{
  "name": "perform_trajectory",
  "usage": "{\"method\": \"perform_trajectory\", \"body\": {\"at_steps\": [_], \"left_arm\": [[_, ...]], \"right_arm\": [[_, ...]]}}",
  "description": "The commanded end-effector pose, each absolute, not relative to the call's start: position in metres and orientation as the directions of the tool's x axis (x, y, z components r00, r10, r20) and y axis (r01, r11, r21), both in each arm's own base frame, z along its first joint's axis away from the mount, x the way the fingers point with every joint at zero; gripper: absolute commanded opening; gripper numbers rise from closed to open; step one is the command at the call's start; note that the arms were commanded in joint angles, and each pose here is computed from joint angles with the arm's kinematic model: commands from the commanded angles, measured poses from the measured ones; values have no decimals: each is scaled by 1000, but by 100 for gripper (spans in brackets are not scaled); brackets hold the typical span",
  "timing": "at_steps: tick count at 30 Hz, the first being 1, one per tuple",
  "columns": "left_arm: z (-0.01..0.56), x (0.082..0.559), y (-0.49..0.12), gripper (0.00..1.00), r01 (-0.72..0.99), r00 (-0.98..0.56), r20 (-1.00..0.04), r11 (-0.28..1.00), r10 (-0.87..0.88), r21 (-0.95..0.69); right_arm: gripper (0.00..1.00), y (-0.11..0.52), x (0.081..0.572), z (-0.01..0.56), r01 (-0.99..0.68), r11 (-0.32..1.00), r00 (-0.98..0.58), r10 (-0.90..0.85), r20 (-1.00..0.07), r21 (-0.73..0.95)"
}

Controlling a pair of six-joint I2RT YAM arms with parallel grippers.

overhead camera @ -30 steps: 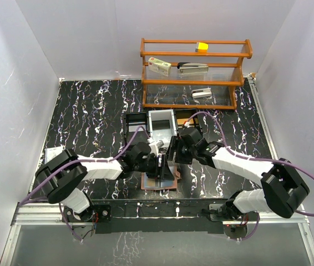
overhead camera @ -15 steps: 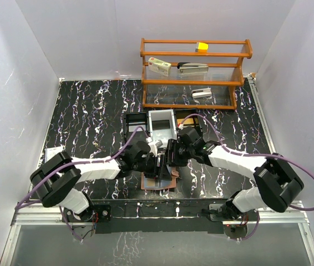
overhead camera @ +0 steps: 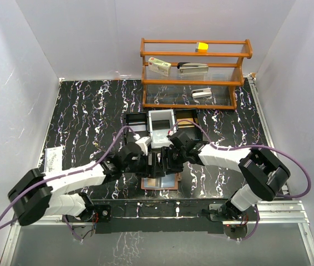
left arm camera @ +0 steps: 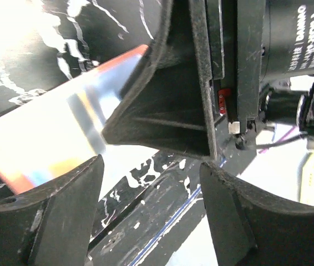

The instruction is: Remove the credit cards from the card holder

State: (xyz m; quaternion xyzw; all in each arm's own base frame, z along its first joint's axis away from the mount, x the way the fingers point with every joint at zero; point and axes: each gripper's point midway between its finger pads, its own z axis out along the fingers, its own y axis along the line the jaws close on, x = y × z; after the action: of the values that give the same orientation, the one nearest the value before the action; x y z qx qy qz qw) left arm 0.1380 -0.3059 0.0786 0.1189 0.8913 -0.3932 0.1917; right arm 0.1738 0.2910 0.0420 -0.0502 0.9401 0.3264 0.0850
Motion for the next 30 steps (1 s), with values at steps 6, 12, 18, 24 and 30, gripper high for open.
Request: {"method": "perform_trajectory", "body": {"at_steps": [6, 12, 18, 24, 30], "left_arm": [[89, 164, -224, 82, 163, -828, -546, 878, -127, -451], [74, 166, -193, 85, -7, -835, -513, 935, -201, -354], [77, 170, -181, 92, -92, -803, -518, 920, -295, -381], [81, 173, -162, 99, -161, -772, -527, 911, -355, -379], [93, 179, -151, 99, -197, -706, -565, 885, -427, -422]], "right_arm": [[54, 304, 179, 39, -234, 850, -952, -103, -288, 471], [56, 315, 188, 49, -208, 876, -936, -50, -348, 434], [61, 324, 185, 55, -229, 873, -927, -62, -369, 431], [63, 330, 184, 53, -237, 885, -924, -77, -376, 401], [64, 333, 184, 51, -233, 903, -919, -84, -384, 362]]}}
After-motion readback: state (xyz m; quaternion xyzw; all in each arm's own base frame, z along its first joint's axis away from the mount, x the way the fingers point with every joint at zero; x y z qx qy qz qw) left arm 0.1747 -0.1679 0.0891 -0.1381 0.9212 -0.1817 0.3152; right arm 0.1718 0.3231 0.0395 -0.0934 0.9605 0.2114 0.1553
